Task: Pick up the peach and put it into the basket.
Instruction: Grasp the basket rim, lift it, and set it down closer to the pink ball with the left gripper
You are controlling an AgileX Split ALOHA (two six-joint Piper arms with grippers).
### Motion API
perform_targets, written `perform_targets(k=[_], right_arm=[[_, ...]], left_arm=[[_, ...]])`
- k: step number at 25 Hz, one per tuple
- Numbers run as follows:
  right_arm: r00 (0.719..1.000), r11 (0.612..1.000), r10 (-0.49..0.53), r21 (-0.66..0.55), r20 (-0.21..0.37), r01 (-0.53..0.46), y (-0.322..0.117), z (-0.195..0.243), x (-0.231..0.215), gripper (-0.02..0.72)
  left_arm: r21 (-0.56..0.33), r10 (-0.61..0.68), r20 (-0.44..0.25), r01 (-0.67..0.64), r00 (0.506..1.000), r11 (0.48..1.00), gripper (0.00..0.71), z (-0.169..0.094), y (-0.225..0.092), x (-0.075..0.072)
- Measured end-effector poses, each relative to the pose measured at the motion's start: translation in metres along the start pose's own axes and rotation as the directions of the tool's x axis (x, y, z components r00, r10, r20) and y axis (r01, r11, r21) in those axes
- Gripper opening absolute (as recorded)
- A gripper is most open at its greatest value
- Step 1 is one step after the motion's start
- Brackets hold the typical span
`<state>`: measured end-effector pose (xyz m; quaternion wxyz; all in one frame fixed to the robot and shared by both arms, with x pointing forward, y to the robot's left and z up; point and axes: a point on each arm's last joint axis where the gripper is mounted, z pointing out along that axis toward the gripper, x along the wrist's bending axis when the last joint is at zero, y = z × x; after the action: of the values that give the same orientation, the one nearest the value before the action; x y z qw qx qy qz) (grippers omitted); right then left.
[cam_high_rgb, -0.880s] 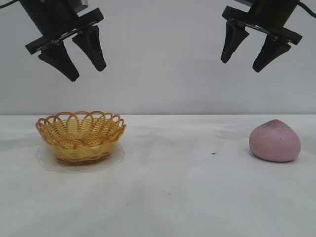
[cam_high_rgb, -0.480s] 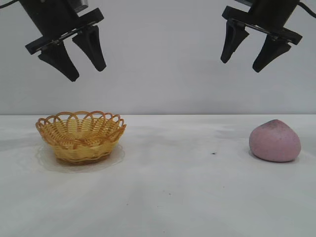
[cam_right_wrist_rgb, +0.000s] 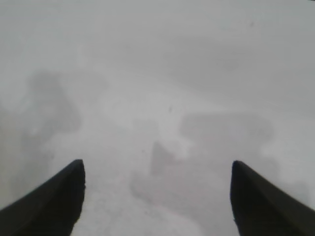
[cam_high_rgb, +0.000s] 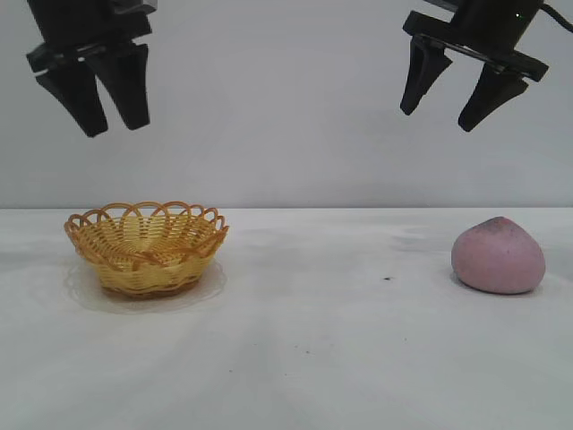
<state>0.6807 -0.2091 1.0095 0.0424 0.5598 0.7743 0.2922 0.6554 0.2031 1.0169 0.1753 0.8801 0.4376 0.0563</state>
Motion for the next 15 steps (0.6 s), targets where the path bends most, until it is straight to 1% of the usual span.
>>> perform_targets(k=[2,5,6,8,10,12,15], right_arm=[[1.000,1.000,0.000,0.005,-0.002,0.000,0.000,0.000,0.000,0.524],[1.000,1.000,0.000,0.013,-0.006,0.000,-0.001,0.000,0.001,0.524],[1.000,1.000,0.000,0.015,-0.007,0.000,-0.001,0.000,0.001,0.524],[1.000,1.000,0.000,0.020,-0.009,0.000,-0.002,0.000,0.001,0.524],[1.000,1.000,0.000,0.022,-0.010,0.000,-0.002,0.000,0.001,0.524],[1.000,1.000,-0.001,0.023,-0.009,0.001,-0.002,0.000,0.001,0.524],[1.000,1.000,-0.001,0.026,-0.010,0.001,-0.002,0.000,0.001,0.524]], left_arm=[[0.029,0.088,0.015,-0.088,0.996,0.996,0.442,-0.001,-0.001,-0.003],[0.057,0.252,0.024,-0.253,0.968,0.966,0.442,0.001,0.000,-0.011],[0.064,0.290,0.022,-0.291,0.957,0.955,0.442,0.002,0.001,-0.014],[0.074,0.354,-0.005,-0.353,0.935,0.933,0.442,0.003,0.004,-0.018],[0.067,0.386,-0.040,-0.383,0.922,0.921,0.442,0.005,0.007,-0.019],[0.064,0.403,-0.056,-0.400,0.913,0.914,0.442,0.012,0.010,-0.019],[0.083,0.407,-0.043,-0.403,0.912,0.912,0.442,0.031,0.009,-0.017]])
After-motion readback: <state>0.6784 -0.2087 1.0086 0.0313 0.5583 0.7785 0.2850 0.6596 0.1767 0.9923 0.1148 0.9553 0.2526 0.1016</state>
